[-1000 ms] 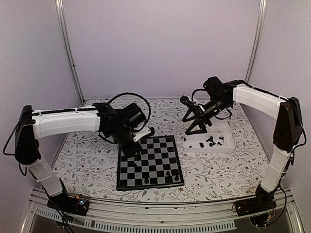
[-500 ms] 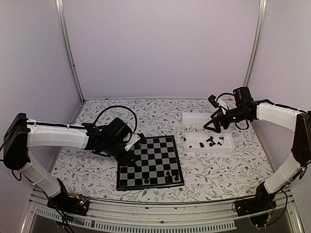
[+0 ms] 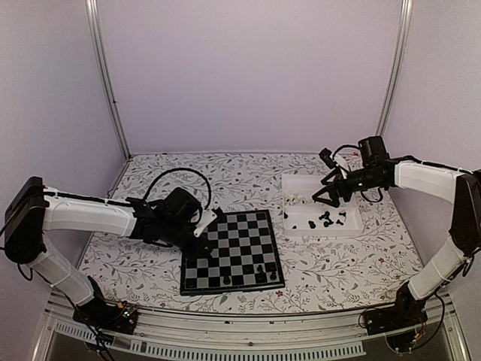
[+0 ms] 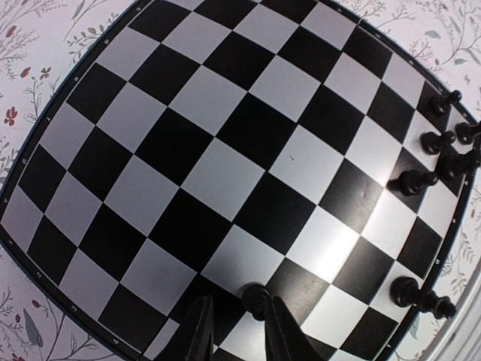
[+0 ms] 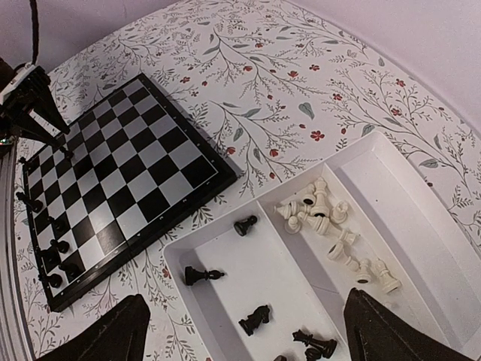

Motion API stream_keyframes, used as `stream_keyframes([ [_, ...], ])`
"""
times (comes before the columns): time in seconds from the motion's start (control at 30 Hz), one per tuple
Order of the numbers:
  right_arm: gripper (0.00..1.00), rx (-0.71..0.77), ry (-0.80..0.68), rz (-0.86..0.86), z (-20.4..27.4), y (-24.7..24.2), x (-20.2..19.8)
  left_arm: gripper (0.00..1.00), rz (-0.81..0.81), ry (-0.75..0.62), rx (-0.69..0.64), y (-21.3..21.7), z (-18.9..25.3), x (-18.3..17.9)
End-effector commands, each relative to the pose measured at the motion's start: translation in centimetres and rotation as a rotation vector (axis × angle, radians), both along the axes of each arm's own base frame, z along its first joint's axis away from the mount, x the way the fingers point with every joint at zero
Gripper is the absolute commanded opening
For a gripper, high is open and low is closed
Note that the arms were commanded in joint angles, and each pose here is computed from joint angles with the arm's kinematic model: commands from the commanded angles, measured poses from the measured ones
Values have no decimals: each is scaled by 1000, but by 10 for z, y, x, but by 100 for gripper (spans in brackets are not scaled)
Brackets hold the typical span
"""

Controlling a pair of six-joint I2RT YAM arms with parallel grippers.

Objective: Set up the chess pieces on the board
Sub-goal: Pick up the chess piece from the chessboard, then place the chess piece on the chessboard.

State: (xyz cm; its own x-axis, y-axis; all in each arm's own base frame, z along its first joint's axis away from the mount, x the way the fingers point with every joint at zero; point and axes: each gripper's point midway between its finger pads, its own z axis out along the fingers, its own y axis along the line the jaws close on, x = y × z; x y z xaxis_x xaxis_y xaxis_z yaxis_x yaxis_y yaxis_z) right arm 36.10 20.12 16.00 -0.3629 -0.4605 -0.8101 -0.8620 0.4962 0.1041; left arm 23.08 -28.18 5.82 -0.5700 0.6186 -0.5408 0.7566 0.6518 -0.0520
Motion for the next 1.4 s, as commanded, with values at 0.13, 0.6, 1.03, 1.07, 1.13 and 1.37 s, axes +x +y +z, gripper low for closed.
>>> stream_keyframes([
  [0.13, 93, 15, -16, 39, 3, 6, 2, 26, -16, 20, -16, -7, -1, 0],
  [0.6, 90, 17, 9, 57, -2, 8, 1, 14, -29, 78, 20, -6, -21, -7],
  [1.03, 89, 17, 23, 74, -6, 9, -1, 3, -166, 69, -74, -56, 10, -29],
  [1.07, 89, 16, 26, 75, -7, 9, -2, 3, -184, 72, -77, -62, 11, -32],
  [1.13, 89, 17, 33, 80, -8, 10, -2, 3, -214, 83, -75, -70, 8, -38],
  [1.37, 88, 20, 35, 93, -7, 11, -4, 4, -265, 117, -34, -86, -9, -49],
])
